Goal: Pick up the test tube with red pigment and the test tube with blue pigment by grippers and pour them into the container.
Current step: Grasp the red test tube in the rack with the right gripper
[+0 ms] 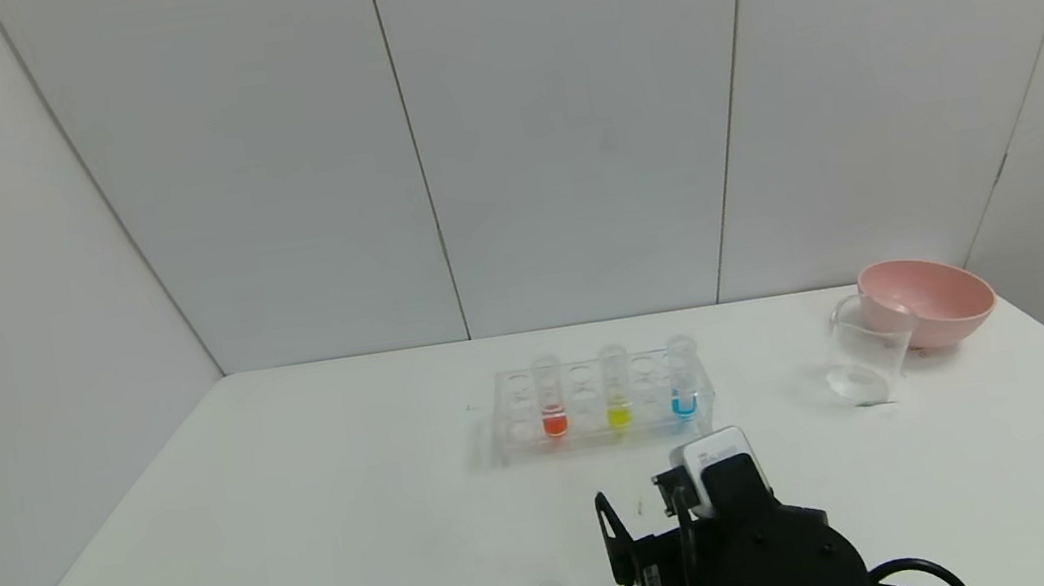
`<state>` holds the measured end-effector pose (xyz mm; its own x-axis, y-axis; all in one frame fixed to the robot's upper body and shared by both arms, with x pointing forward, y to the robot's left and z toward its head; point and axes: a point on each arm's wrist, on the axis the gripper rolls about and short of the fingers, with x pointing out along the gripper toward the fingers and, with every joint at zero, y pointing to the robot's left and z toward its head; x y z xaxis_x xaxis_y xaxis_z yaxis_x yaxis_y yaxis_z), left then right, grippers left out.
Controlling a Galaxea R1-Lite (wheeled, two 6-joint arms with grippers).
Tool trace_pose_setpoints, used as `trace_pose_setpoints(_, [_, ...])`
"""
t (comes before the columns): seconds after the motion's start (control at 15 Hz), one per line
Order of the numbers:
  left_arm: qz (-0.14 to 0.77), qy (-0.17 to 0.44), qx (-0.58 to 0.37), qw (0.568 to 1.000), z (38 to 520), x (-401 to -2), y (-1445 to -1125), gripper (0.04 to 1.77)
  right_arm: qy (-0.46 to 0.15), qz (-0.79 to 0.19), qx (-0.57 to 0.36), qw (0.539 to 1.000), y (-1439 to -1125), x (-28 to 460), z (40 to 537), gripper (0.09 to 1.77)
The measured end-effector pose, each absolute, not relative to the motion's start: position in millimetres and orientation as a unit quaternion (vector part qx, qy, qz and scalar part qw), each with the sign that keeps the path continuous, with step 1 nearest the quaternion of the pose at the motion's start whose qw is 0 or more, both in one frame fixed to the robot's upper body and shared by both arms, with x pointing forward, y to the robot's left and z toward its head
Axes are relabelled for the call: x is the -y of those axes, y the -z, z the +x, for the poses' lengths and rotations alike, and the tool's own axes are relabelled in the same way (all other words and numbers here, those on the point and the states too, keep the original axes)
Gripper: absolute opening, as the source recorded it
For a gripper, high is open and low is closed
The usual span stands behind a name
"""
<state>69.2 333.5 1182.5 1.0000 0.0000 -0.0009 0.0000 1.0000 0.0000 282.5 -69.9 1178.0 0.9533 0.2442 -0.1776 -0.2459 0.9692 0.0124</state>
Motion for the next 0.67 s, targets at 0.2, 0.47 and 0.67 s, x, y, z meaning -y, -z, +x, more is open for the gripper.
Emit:
trace_pose_setpoints(0.2, [0.000, 0.000, 0.000, 1.000, 69.2, -333.5, -1182.5, 1.76, -0.131, 0.002, -0.081, 0.988, -1188.2, 44.9, 296.6, 1.71])
trace_pose_setpoints(0.47, [0.000, 0.000, 0.000, 1.000, 69.2, -333.5, -1182.5, 1.76, -0.146, 0.004, -0.068, 0.987, -1190.1, 21.4, 320.3, 1.71])
trace_pose_setpoints(0.67, [0.000, 0.000, 0.000, 1.000, 69.2, -333.5, -1182.5, 1.76, -0.144, 0.003, -0.066, 0.987, -1178.4, 13.1, 344.6, 1.71])
